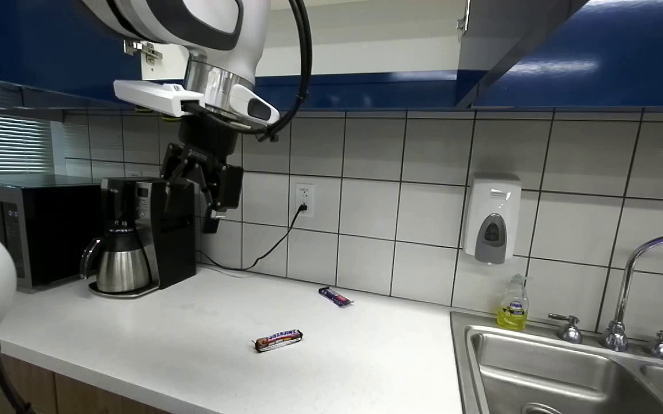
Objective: Put the brown packet in the open upper cabinet.
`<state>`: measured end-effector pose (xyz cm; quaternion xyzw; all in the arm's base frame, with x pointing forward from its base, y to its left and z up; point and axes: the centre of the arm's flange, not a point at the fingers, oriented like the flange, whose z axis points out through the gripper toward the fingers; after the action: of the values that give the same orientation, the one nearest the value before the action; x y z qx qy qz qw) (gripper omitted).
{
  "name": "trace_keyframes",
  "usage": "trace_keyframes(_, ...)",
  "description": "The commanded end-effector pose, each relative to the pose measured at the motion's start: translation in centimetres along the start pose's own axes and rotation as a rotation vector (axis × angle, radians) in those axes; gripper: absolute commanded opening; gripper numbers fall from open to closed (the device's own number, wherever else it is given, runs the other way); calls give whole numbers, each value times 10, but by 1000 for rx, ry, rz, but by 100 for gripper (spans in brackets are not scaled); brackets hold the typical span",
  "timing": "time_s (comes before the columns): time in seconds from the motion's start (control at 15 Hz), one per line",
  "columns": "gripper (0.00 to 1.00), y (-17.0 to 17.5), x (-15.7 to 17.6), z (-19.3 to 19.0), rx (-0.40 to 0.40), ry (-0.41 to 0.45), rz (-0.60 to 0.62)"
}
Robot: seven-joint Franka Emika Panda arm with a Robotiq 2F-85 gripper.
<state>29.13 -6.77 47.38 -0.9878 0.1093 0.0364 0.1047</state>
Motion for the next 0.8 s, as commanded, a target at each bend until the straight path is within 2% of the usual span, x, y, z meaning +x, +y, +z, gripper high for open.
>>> trace_keyframes(0.0,100,-13,5,-6,-74,61,47)
trace_keyframes(0.33,100,-31,27,-8,-110,182,60)
trace_keyframes(0.47,100,-34,34,-5,-113,194,69)
trace_keyframes(0.73,100,-37,52,10,-110,155,98)
